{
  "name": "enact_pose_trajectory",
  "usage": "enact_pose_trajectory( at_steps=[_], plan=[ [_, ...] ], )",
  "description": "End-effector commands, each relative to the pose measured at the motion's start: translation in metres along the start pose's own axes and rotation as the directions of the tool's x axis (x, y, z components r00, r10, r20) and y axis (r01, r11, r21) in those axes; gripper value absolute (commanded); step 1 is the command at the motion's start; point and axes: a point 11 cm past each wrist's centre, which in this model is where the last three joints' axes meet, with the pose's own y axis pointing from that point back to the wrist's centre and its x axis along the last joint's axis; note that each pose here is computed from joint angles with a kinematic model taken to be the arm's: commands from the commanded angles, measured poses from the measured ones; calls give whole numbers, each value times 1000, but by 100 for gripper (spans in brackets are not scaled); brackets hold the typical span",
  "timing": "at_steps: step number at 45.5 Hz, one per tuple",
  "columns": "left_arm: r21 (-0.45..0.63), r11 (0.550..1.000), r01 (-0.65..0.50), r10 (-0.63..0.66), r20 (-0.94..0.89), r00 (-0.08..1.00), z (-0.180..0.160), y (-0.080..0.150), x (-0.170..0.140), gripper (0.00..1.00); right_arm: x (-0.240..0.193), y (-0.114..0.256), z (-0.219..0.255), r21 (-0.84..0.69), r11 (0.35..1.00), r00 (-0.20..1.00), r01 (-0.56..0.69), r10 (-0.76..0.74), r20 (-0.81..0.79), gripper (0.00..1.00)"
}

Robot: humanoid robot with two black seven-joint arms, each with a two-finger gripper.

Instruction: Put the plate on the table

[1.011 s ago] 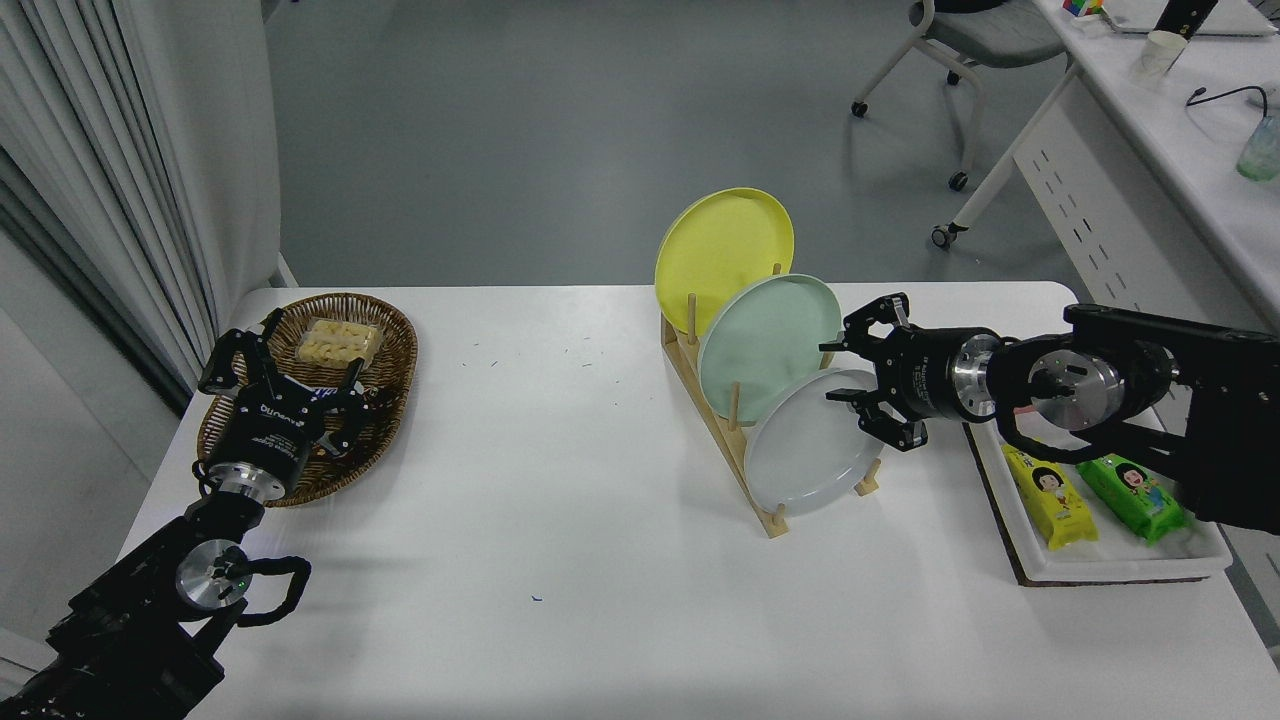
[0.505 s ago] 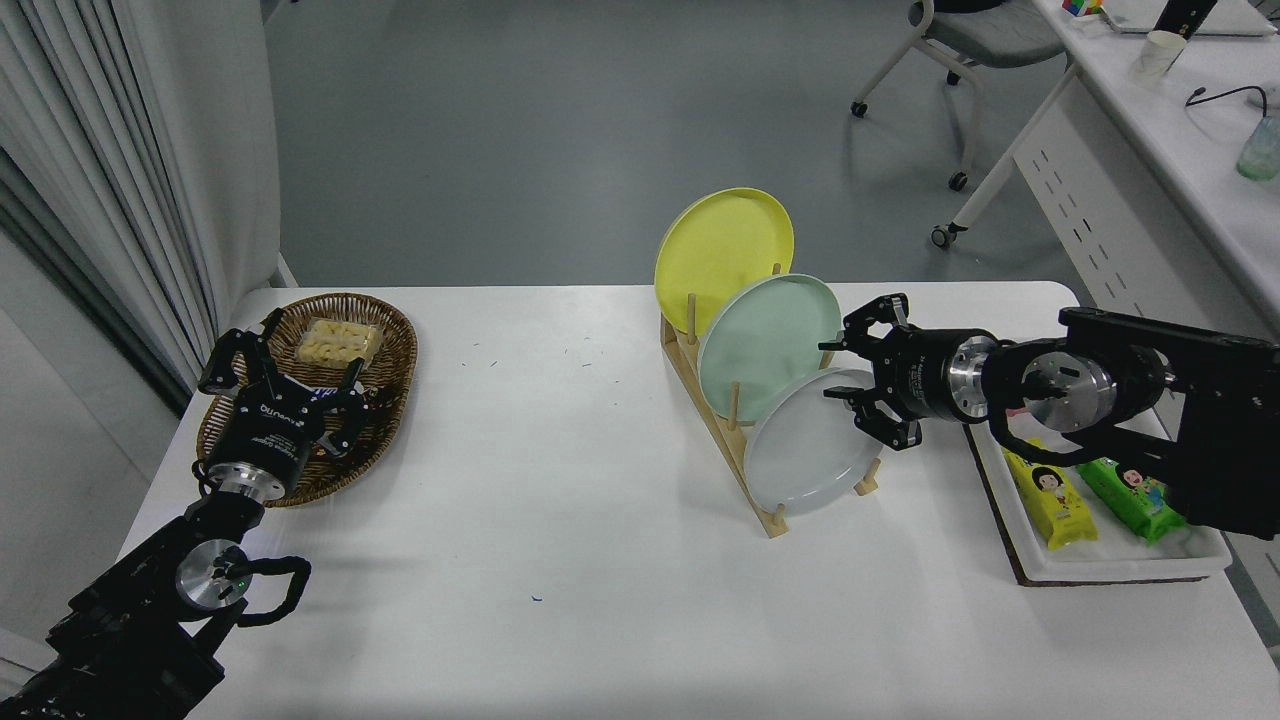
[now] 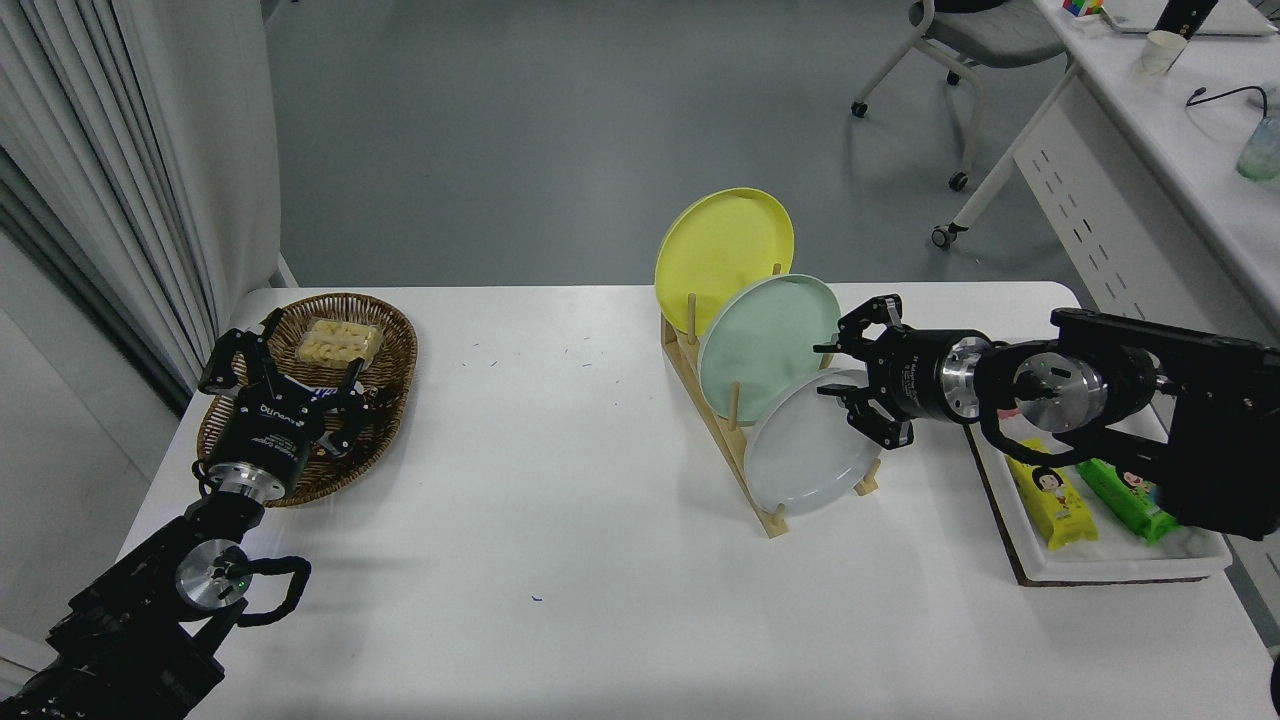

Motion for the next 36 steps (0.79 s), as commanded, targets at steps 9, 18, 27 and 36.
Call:
enact_pose_trajectory(
  at_steps=[9,18,27,36],
  plan=[
    [0,1000,0,0,0,1000,0,0,0,98,-2,0,0,-1,1000,1000,8,-8,4,35],
    [0,1000,0,0,0,1000,0,0,0,98,-4,0,-2,1,1000,1000,16,-16,1,32],
    [-1,1000,0,0,-1,1000,0,0,0,98,-4,0,-3,2,1000,1000,19,-19,0,29],
    [-1,1000,0,0,-1,1000,0,0,0,98,-3,0,0,-14,1000,1000,14,-14,0,28]
  ],
)
